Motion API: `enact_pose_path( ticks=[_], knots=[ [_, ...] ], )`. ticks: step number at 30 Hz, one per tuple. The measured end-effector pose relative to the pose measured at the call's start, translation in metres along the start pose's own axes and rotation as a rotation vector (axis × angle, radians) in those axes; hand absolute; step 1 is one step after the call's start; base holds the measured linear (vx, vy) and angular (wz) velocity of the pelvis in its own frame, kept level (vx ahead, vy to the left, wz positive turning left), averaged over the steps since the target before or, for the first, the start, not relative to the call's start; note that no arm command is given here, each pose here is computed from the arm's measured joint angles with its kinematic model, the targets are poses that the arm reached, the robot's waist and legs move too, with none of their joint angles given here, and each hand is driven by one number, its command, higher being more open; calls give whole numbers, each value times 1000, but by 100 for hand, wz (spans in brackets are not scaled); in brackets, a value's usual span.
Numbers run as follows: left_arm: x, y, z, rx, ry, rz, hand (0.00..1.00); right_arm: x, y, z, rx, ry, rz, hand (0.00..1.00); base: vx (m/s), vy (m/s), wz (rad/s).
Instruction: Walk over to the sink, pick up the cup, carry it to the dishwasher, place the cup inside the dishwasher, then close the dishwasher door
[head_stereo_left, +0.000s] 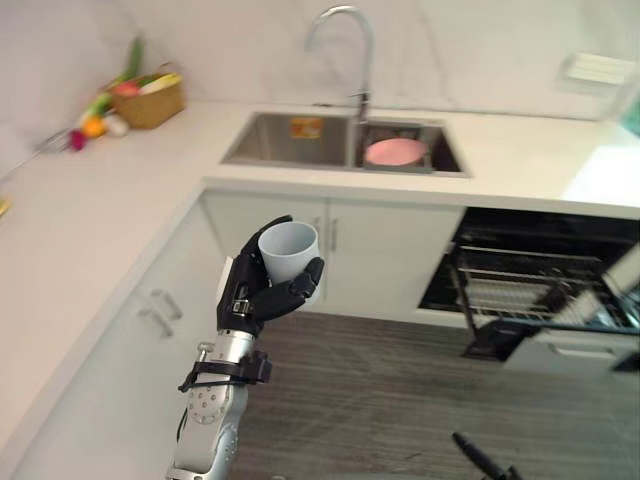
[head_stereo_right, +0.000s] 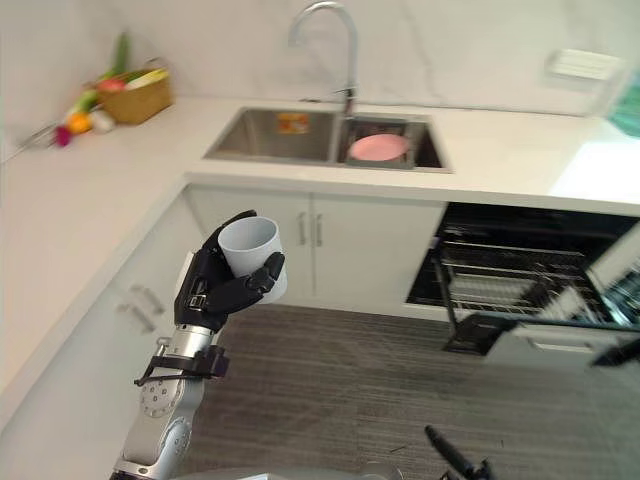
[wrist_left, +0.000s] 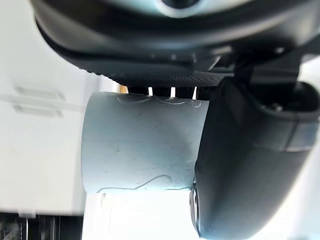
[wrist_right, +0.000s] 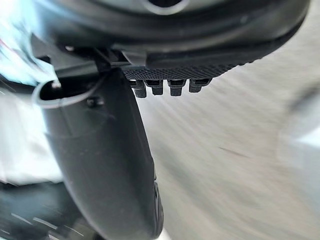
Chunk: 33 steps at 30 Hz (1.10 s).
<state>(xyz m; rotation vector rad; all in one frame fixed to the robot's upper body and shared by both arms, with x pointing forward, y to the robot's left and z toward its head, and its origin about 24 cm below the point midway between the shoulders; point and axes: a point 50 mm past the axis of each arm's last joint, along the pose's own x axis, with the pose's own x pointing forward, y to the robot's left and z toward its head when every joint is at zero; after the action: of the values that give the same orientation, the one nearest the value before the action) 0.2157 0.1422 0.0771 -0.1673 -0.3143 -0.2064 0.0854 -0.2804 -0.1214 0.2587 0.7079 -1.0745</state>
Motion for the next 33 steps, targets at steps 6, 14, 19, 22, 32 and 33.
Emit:
enact_pose_path(
  ticks=[6, 14, 19, 22, 32, 33],
  knots=[
    [3, -20, 2, -31, -24, -132, 0, -33, 19, 121, 177, -626, -91, 100, 256, -37, -57],
    [21, -29, 2, 12, -63, -130, 0, -65, 65, 171, 222, -869, 261, 100, 207, -170, -77],
    [22, -33, 3, 18, -87, -135, 0, -88, 62, 206, 209, -1047, 390, 100, 138, -81, -19],
    [17, -29, -6, -1, -47, -63, 0, -93, 80, 218, 136, -1056, 523, 100, 314, -173, -21],
    [7, -21, -8, 37, -58, 43, 0, -117, 122, 219, -19, -1078, 775, 100, 345, -26, -46],
    [10, -21, -6, 40, -68, 36, 0, -116, 121, 221, -16, -1078, 768, 100, 349, 115, 11]
  ],
)
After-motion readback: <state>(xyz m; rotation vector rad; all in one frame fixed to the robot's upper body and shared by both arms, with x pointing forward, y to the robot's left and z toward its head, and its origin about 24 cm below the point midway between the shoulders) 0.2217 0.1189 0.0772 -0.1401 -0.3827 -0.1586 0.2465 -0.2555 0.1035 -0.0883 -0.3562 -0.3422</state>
